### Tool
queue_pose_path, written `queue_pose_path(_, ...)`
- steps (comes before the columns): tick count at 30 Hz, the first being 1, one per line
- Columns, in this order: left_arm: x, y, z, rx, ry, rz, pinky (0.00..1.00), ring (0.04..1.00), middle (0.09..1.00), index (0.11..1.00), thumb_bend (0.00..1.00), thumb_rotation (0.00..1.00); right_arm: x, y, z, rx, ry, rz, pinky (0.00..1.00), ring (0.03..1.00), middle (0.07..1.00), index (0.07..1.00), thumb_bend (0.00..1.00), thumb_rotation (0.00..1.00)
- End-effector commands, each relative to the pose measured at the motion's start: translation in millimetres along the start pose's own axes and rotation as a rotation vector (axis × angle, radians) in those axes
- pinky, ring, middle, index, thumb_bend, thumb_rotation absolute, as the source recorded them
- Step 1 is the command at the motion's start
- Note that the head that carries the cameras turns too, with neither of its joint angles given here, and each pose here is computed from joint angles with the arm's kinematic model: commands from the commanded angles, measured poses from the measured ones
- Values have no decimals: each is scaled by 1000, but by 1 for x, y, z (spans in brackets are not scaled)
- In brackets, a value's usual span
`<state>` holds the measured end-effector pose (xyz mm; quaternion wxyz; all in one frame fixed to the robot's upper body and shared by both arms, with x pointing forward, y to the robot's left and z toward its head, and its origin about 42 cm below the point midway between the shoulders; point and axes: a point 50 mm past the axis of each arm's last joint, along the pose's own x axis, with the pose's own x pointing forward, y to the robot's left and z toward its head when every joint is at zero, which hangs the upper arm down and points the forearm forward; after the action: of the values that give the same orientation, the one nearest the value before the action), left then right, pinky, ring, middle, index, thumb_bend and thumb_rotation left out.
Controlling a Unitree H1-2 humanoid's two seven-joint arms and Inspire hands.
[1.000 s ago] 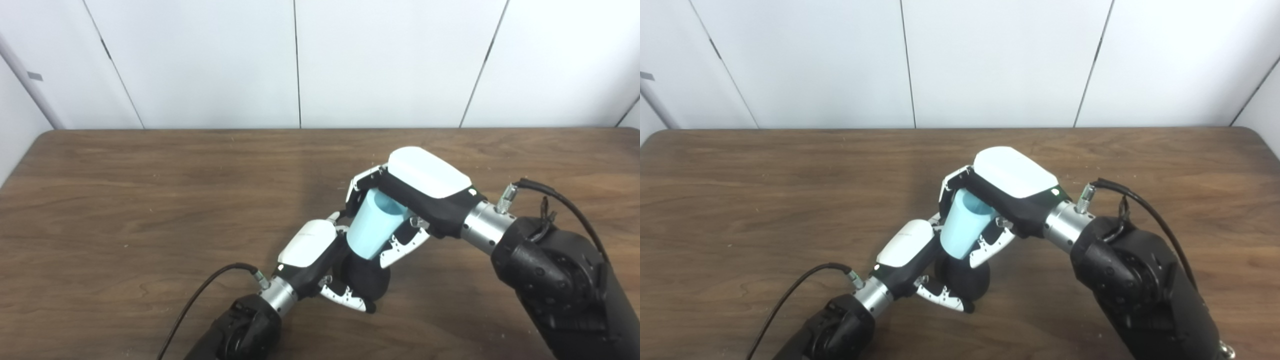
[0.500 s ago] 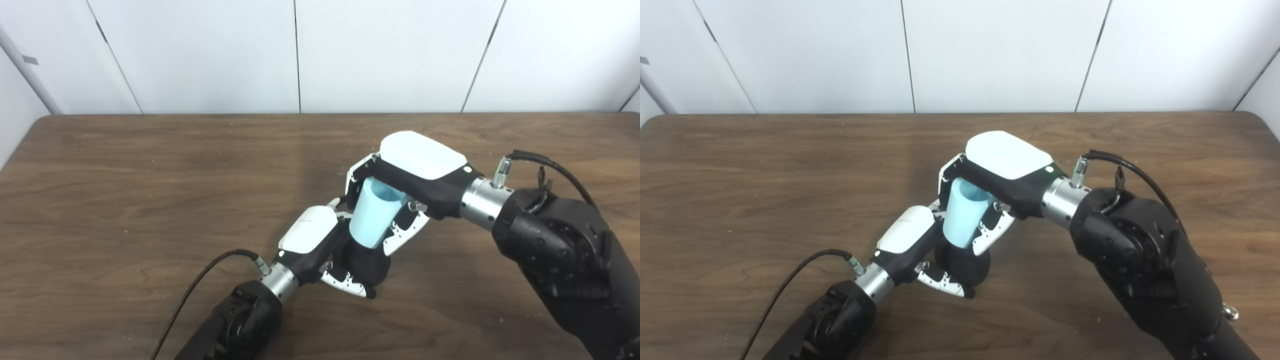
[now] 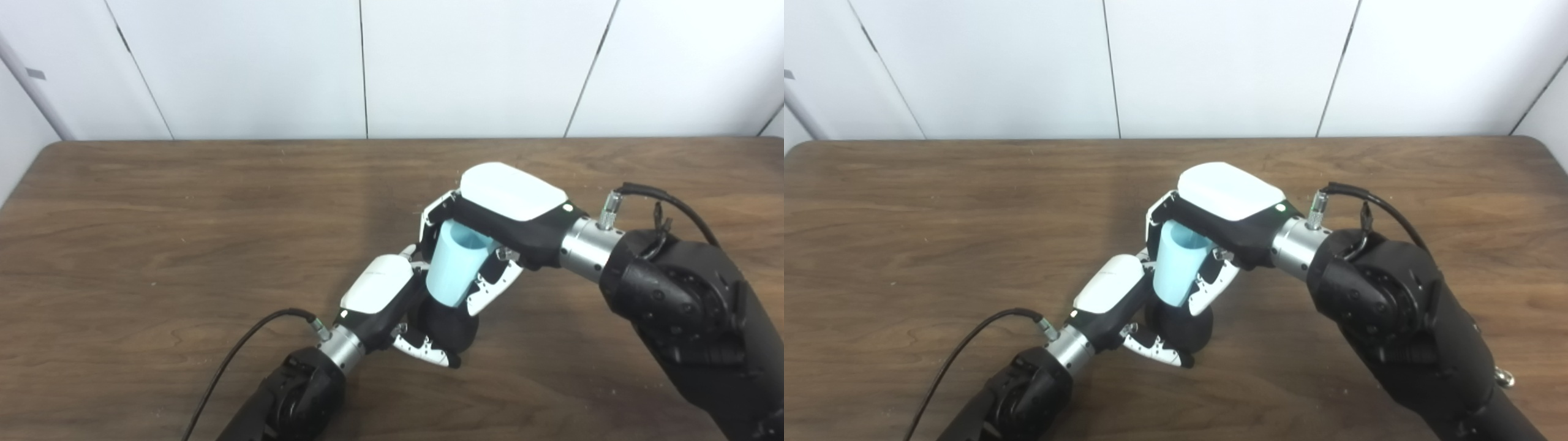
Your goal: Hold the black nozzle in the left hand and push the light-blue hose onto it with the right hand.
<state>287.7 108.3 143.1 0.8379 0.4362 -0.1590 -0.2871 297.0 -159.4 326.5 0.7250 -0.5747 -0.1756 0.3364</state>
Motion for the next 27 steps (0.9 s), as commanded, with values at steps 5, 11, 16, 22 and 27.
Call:
queue_pose_path(5, -10, -31, -8, 9, 59, -158, 1000, 676, 467, 492, 524, 0, -1, 20, 14, -86, -62, 90, 293, 415, 506, 546, 492, 0)
queue_pose_path(11, -9, -29, -7, 11, 62, -159, 1000, 676, 468, 491, 524, 0, -2, 22, 16, -186, -73, 41, 106, 212, 473, 488, 526, 0)
queue_pose_path(16, -9, -29, -6, 11, 64, -161, 1000, 677, 475, 489, 524, 0, -4, 29, 19, -292, -76, 28, 164, 259, 426, 516, 522, 0)
queue_pose_path(22, -8, -29, -6, 9, 66, -164, 1000, 677, 480, 488, 523, 0, -3, 30, 16, -261, -71, 48, 186, 281, 415, 525, 519, 0)
queue_pose_path(27, -7, -29, -6, 8, 67, -165, 1000, 678, 481, 488, 523, 0, -3, 31, 14, -217, -79, 69, 193, 272, 472, 490, 526, 0)
